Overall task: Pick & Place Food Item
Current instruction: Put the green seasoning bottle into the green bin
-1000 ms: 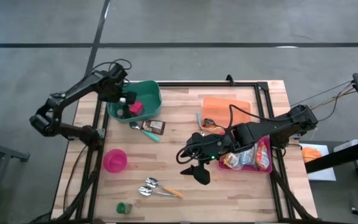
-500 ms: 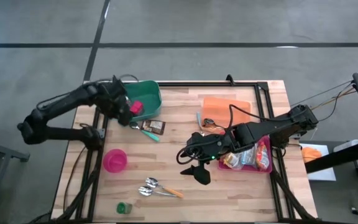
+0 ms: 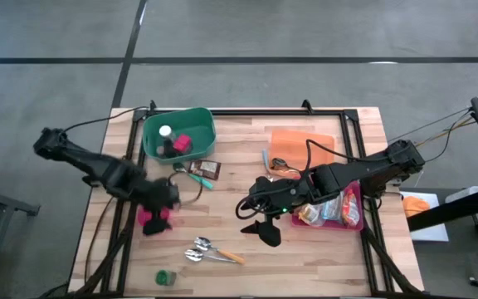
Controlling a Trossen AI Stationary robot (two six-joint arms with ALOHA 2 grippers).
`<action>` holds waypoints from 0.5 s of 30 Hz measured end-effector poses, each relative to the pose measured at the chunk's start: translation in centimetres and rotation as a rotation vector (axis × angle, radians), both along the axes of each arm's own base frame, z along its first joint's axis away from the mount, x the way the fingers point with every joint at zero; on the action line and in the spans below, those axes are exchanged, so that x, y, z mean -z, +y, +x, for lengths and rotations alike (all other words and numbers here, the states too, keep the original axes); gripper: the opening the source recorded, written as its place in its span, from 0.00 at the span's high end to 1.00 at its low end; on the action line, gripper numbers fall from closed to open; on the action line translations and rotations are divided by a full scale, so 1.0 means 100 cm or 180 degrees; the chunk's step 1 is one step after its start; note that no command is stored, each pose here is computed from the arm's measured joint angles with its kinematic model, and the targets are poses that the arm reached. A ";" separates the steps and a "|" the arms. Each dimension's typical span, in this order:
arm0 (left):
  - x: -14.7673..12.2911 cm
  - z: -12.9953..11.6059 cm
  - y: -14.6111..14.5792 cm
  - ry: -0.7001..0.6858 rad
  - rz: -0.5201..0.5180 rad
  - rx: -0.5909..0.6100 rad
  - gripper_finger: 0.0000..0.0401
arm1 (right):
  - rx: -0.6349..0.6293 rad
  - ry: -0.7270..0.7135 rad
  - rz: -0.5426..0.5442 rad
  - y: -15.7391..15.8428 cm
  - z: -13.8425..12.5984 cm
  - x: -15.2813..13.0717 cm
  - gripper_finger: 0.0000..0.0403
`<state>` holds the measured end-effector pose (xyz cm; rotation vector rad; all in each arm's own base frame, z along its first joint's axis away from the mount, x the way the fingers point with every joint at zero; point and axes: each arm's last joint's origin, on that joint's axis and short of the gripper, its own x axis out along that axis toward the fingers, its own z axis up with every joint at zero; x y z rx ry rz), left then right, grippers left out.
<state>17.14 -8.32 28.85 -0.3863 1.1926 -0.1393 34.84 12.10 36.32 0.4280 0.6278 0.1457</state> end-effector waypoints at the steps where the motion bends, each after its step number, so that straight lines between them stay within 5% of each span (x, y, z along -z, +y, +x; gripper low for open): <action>1: -0.001 -0.001 -0.010 -0.0095 -0.0041 0.0059 0.09 | 0.0002 -0.0001 0.0002 0.000 0.000 0.000 0.16; 15: -0.005 0.009 -0.091 -0.0047 0.0210 0.0906 0.09 | 0.0031 0.0015 0.0047 0.000 0.000 0.000 0.16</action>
